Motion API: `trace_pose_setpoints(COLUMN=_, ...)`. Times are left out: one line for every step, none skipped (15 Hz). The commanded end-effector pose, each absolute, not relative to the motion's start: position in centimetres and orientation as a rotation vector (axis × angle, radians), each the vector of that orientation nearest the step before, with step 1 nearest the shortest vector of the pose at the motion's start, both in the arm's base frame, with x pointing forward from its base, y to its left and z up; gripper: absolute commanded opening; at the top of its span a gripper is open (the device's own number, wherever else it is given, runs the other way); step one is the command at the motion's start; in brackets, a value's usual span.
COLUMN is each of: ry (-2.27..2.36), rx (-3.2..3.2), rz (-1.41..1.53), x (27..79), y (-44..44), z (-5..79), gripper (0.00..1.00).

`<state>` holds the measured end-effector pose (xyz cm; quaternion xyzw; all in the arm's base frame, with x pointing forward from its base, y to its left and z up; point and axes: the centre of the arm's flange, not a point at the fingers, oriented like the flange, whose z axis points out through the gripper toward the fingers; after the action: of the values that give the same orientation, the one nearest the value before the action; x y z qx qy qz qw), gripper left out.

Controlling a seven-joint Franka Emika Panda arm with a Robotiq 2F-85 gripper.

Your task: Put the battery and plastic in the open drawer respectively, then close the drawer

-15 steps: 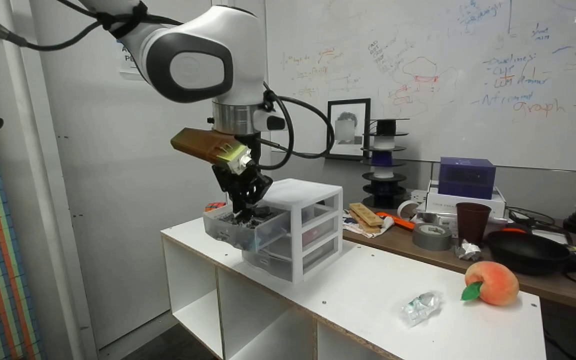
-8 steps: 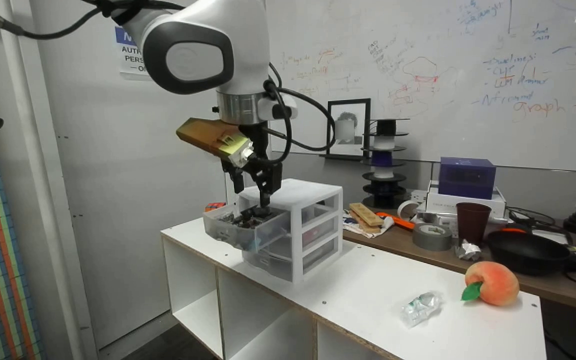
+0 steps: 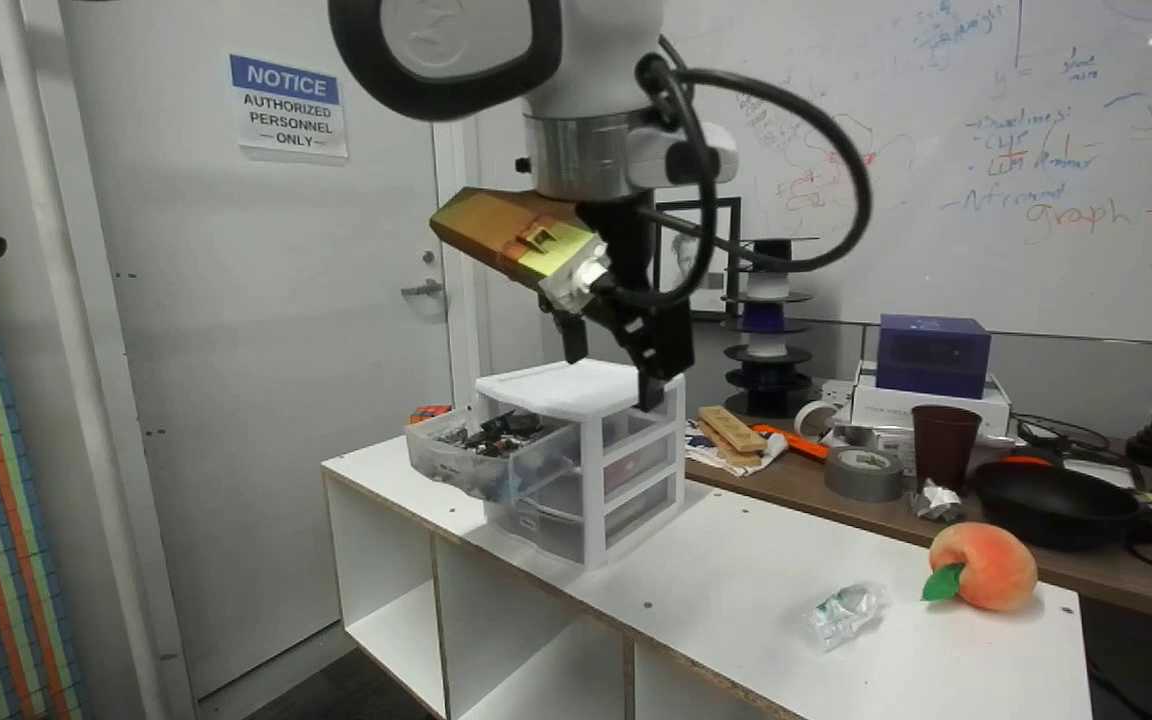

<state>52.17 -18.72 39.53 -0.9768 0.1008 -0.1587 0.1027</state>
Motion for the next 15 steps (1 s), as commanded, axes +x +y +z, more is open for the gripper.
trace_pose_setpoints(ry=0.457, rx=-2.844, rz=-0.478, x=55.5, y=-24.2, z=38.9, gripper=1.00)
trace_pose_setpoints(ry=0.486, rx=-2.838, rz=-0.469, x=56.1, y=-25.4, z=38.2, gripper=1.00)
trace_pose_setpoints(ry=0.503, rx=-2.834, rz=-0.456, x=56.8, y=-26.4, z=37.5, gripper=1.00)
trace_pose_setpoints(ry=0.513, rx=-2.830, rz=-0.434, x=57.8, y=-27.1, z=36.4, gripper=1.00)
trace_pose_setpoints(ry=0.523, rx=-2.829, rz=-0.412, x=58.7, y=-27.6, z=35.4, gripper=1.00)
trace_pose_setpoints(ry=0.535, rx=-2.835, rz=-0.394, x=59.9, y=-28.0, z=34.0, gripper=1.00)
trace_pose_setpoints(ry=0.547, rx=-2.837, rz=-0.383, x=60.8, y=-28.2, z=32.9, gripper=1.00)
trace_pose_setpoints(ry=0.568, rx=-2.849, rz=-0.372, x=62.1, y=-28.2, z=31.5, gripper=1.00)
trace_pose_setpoints(ry=0.584, rx=-2.853, rz=-0.358, x=63.3, y=-28.0, z=30.3, gripper=1.00)
trace_pose_setpoints(ry=0.602, rx=-2.854, rz=-0.346, x=64.4, y=-27.9, z=29.1, gripper=1.00)
trace_pose_setpoints(ry=0.621, rx=-2.856, rz=-0.340, x=65.4, y=-27.6, z=28.0, gripper=1.00)
trace_pose_setpoints(ry=0.642, rx=-2.862, rz=-0.329, x=66.6, y=-27.4, z=26.8, gripper=1.00)
trace_pose_setpoints(ry=0.661, rx=-2.867, rz=-0.324, x=67.5, y=-27.3, z=25.8, gripper=1.00)
trace_pose_setpoints(ry=0.697, rx=-2.878, rz=-0.312, x=68.5, y=-27.3, z=24.9, gripper=1.00)
trace_pose_setpoints(ry=0.729, rx=-2.891, rz=-0.307, x=69.1, y=-27.4, z=24.2, gripper=1.00)
